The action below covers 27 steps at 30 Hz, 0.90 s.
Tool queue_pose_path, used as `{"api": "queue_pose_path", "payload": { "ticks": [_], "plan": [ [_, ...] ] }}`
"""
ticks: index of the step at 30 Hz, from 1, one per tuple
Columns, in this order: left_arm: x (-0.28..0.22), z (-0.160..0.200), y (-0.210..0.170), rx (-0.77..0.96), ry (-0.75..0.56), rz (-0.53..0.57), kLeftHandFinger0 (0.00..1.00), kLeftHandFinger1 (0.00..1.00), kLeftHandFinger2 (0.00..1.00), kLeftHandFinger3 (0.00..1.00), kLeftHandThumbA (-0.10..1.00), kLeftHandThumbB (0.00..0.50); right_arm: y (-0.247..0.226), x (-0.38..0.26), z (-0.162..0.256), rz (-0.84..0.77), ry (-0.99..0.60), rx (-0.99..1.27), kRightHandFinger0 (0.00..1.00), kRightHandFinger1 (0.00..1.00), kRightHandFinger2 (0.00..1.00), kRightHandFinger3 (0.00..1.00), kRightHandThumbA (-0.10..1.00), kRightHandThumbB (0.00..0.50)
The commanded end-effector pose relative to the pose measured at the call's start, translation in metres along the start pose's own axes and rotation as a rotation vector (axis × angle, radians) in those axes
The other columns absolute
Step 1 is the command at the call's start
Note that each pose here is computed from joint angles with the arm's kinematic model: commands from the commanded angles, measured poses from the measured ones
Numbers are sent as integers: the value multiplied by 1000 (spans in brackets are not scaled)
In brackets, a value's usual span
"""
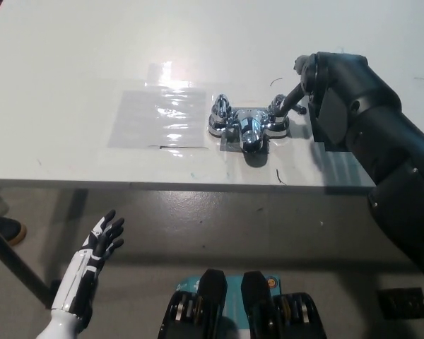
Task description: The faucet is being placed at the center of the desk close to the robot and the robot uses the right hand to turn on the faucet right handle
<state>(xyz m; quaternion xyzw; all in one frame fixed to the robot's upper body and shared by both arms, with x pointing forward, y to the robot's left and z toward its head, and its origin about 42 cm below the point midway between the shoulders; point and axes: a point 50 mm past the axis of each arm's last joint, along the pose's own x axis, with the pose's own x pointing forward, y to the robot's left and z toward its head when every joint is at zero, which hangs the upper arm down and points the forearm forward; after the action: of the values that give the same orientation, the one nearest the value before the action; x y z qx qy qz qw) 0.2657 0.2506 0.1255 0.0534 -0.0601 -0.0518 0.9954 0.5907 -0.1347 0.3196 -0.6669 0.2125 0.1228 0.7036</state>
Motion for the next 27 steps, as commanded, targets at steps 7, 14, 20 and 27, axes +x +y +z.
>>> {"api": "queue_pose_path", "payload": {
  "ticks": [7,14,20,27],
  "plan": [
    [9,14,3,17,-58,-6,1000,1000,1000,1000,956,242,-64,-20,-26,97,55,-64,1000,1000,1000,1000,864,466],
    [10,15,4,13,-54,-8,1000,1000,1000,1000,955,257,-74,-24,-34,148,97,-125,1000,1000,1000,1000,859,499],
    [12,15,4,11,-60,-9,1000,1000,1000,1000,961,254,-76,-25,-37,148,97,-180,1000,1000,1000,1000,937,449],
    [13,16,4,20,-71,-11,1000,1000,1000,1000,952,239,-75,-22,-40,80,119,-203,1000,1000,1000,1000,1000,457]
  ]
}}
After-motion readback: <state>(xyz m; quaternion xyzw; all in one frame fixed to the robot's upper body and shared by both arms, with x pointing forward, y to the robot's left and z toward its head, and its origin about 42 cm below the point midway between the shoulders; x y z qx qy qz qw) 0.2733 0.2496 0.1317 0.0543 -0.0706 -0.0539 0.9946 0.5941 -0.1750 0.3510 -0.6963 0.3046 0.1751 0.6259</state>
